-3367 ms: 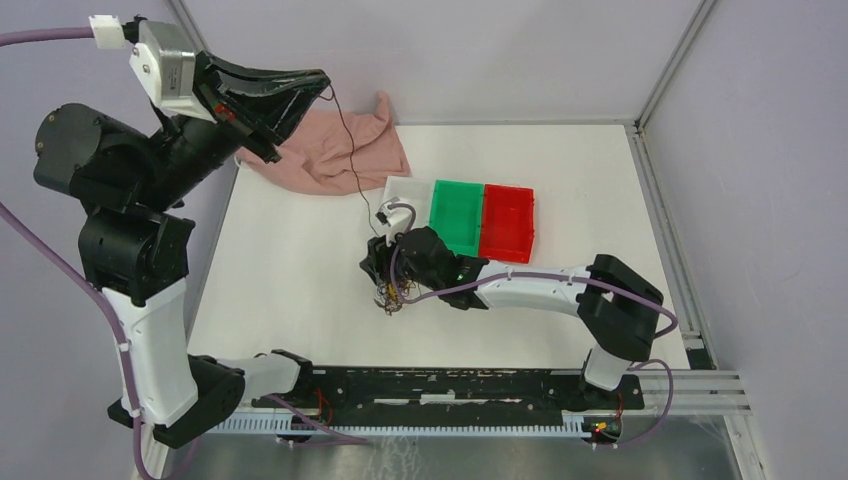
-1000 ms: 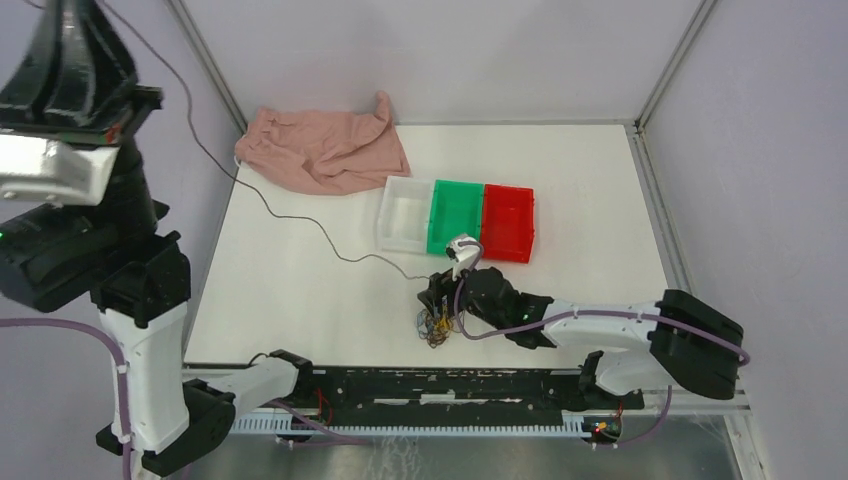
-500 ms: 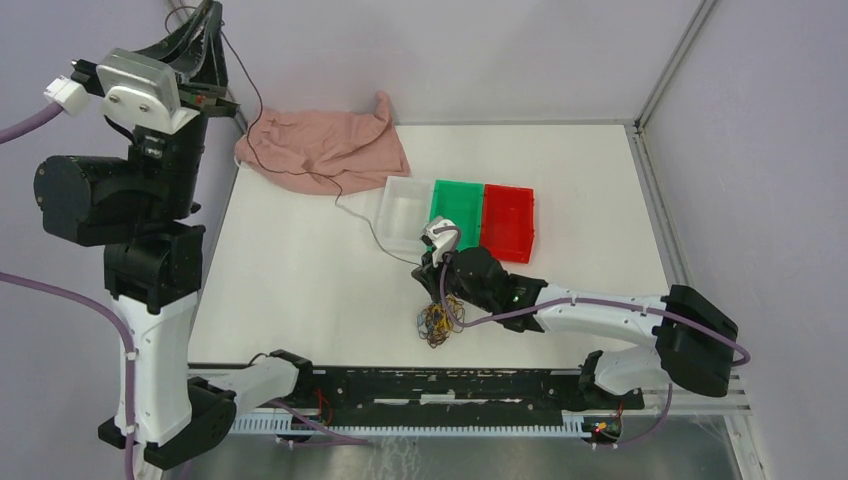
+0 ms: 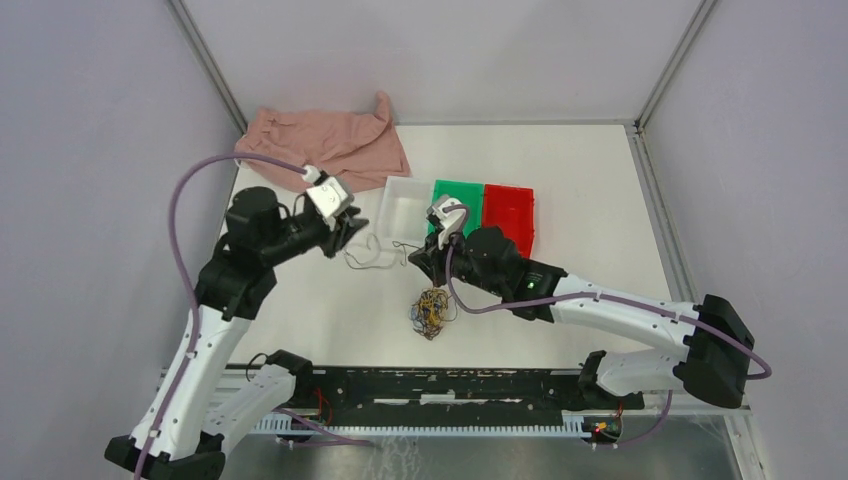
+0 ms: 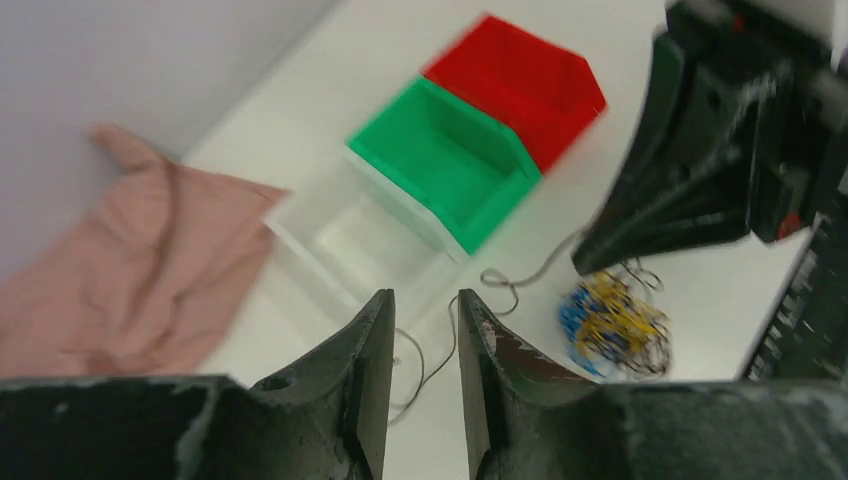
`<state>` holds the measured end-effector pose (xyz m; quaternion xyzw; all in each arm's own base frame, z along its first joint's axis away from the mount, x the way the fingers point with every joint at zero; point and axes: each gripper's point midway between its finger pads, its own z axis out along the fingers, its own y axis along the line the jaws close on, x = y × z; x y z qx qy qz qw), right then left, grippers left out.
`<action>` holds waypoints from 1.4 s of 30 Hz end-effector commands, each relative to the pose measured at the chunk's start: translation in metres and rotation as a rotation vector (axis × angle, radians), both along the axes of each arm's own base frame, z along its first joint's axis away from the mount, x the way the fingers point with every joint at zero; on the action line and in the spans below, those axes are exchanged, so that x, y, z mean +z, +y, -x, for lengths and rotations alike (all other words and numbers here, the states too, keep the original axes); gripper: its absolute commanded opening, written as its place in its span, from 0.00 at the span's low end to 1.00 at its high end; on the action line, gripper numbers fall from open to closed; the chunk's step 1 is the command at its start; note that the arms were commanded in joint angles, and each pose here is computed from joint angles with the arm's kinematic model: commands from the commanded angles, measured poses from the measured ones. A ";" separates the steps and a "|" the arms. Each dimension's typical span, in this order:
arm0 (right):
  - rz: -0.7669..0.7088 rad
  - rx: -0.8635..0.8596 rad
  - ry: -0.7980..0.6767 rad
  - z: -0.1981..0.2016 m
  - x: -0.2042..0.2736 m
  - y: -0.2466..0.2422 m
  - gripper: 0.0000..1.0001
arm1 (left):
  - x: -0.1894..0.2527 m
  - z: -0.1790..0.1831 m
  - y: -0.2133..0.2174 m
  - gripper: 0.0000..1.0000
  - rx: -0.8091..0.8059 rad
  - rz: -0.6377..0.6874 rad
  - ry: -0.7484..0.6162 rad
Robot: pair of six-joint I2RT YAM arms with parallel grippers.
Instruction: Untangle the cables
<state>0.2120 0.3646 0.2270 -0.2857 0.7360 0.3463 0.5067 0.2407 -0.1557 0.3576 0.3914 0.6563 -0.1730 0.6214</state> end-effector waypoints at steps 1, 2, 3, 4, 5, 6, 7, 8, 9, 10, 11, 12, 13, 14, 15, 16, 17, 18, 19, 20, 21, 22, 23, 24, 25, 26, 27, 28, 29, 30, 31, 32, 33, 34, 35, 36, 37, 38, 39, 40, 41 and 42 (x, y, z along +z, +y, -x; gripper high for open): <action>-0.058 0.093 -0.020 0.012 0.032 0.011 0.00 | -0.036 0.047 -0.025 0.43 -0.277 -0.007 0.053; -0.055 0.105 -0.016 0.013 0.032 0.013 0.00 | -0.042 0.048 -0.026 0.46 -0.289 -0.016 0.056; -0.054 0.119 -0.015 0.015 0.032 0.015 0.00 | -0.049 0.049 -0.026 0.50 -0.303 -0.032 0.057; -0.054 0.134 -0.012 0.016 0.033 0.017 0.00 | -0.056 0.050 -0.027 0.52 -0.321 -0.051 0.060; -0.053 0.148 -0.007 0.018 0.034 0.019 0.00 | -0.062 0.049 -0.028 0.53 -0.334 -0.066 0.068; -0.051 0.161 -0.001 0.019 0.034 0.021 0.00 | -0.067 0.050 -0.029 0.55 -0.344 -0.075 0.079; -0.050 0.175 0.005 0.021 0.035 0.024 0.00 | -0.071 0.050 -0.030 0.57 -0.357 -0.088 0.084; -0.051 0.188 0.011 0.022 0.035 0.027 0.00 | -0.074 0.050 -0.031 0.59 -0.368 -0.098 0.082; -0.047 0.198 0.018 0.023 0.034 0.029 0.00 | -0.075 0.051 -0.032 0.62 -0.377 -0.103 0.080; -0.049 0.200 0.023 0.023 0.035 0.031 0.00 | -0.074 0.053 -0.033 0.62 -0.392 -0.108 0.074; -0.049 0.200 0.028 0.023 0.034 0.032 0.00 | -0.074 0.057 -0.035 0.63 -0.417 -0.114 0.073; -0.054 0.202 0.030 0.022 0.036 0.034 0.00 | -0.076 0.062 -0.036 0.64 -0.448 -0.124 0.081; -0.056 0.204 0.032 0.022 0.036 0.035 0.00 | -0.079 0.067 -0.038 0.64 -0.475 -0.138 0.090; -0.058 0.207 0.037 0.023 0.035 0.036 0.00 | -0.082 0.071 -0.040 0.64 -0.499 -0.155 0.095; -0.063 0.214 0.040 0.023 0.035 0.038 0.00 | -0.085 0.072 -0.040 0.64 -0.507 -0.172 0.095; -0.067 0.221 0.045 0.024 0.035 0.039 0.00 | -0.088 0.072 -0.040 0.63 -0.510 -0.187 0.087; -0.071 0.229 0.050 0.026 0.035 0.041 0.00 | -0.089 0.072 -0.039 0.62 -0.514 -0.200 0.071; -0.074 0.237 0.054 0.027 0.035 0.042 0.00 | -0.091 0.072 -0.040 0.62 -0.522 -0.209 0.061; -0.077 0.242 0.059 0.028 0.035 0.043 0.00 | -0.094 0.073 -0.040 0.61 -0.530 -0.217 0.054; -0.078 0.244 0.064 0.028 0.035 0.043 0.00 | -0.097 0.073 -0.040 0.59 -0.533 -0.226 0.053; -0.080 0.251 0.068 0.030 0.035 0.044 0.00 | -0.099 0.072 -0.040 0.56 -0.533 -0.237 0.045; -0.085 0.257 0.070 0.031 0.036 0.045 0.00 | -0.099 0.070 -0.039 0.53 -0.533 -0.250 0.025; -0.089 0.265 0.073 0.032 0.036 0.045 0.00 | -0.100 0.067 -0.039 0.51 -0.522 -0.257 0.011; -0.094 0.273 0.076 0.034 0.037 0.046 0.00 | -0.100 0.063 -0.038 0.49 -0.509 -0.261 -0.010; -0.100 0.283 0.079 0.035 0.038 0.047 0.00 | -0.098 0.060 -0.038 0.48 -0.497 -0.264 -0.038; -0.103 0.292 0.081 0.037 0.039 0.048 0.00 | -0.099 0.057 -0.037 0.48 -0.489 -0.270 -0.060; -0.103 0.298 0.086 0.038 0.038 0.048 0.00 | -0.098 0.056 -0.037 0.48 -0.484 -0.275 -0.079; -0.102 0.304 0.091 0.039 0.038 0.049 0.00 | -0.098 0.054 -0.036 0.48 -0.475 -0.283 -0.092; -0.100 0.308 0.094 0.040 0.037 0.048 0.00 | -0.098 0.051 -0.035 0.48 -0.467 -0.290 -0.101; -0.099 0.311 0.096 0.041 0.036 0.048 0.00 | -0.097 0.049 -0.035 0.51 -0.464 -0.300 -0.119; -0.098 0.317 0.098 0.042 0.036 0.048 0.00 | -0.096 0.048 -0.034 0.59 -0.458 -0.310 -0.139; -0.095 0.319 0.100 0.043 0.035 0.047 0.00 | -0.092 0.044 -0.033 0.65 -0.441 -0.311 -0.172; -0.093 0.321 0.101 0.044 0.034 0.047 0.00 | -0.086 0.041 -0.032 0.67 -0.421 -0.308 -0.211; -0.090 0.321 0.103 0.044 0.033 0.047 0.00 | -0.080 0.039 -0.031 0.68 -0.406 -0.305 -0.252; -0.088 0.320 0.105 0.044 0.033 0.046 0.00 | -0.073 0.041 -0.031 0.69 -0.402 -0.300 -0.293; -0.086 0.321 0.104 0.044 0.032 0.046 0.00 | -0.070 0.044 -0.031 0.70 -0.412 -0.299 -0.320; -0.087 0.321 0.103 0.044 0.033 0.046 0.00 | -0.068 0.047 -0.031 0.71 -0.423 -0.296 -0.336; -0.091 0.323 0.103 0.044 0.034 0.047 0.00 | -0.067 0.051 -0.032 0.71 -0.437 -0.293 -0.337; -0.093 0.321 0.103 0.044 0.034 0.047 0.00 | -0.069 0.054 -0.032 0.71 -0.453 -0.297 -0.329; -0.097 0.324 0.103 0.044 0.035 0.048 0.00 | -0.073 0.055 -0.032 0.71 -0.463 -0.306 -0.313; -0.105 0.325 0.104 0.044 0.037 0.048 0.00 | -0.076 0.056 -0.032 0.71 -0.471 -0.313 -0.298; -0.113 0.329 0.104 0.044 0.039 0.050 0.00 | -0.080 0.056 -0.032 0.70 -0.475 -0.323 -0.282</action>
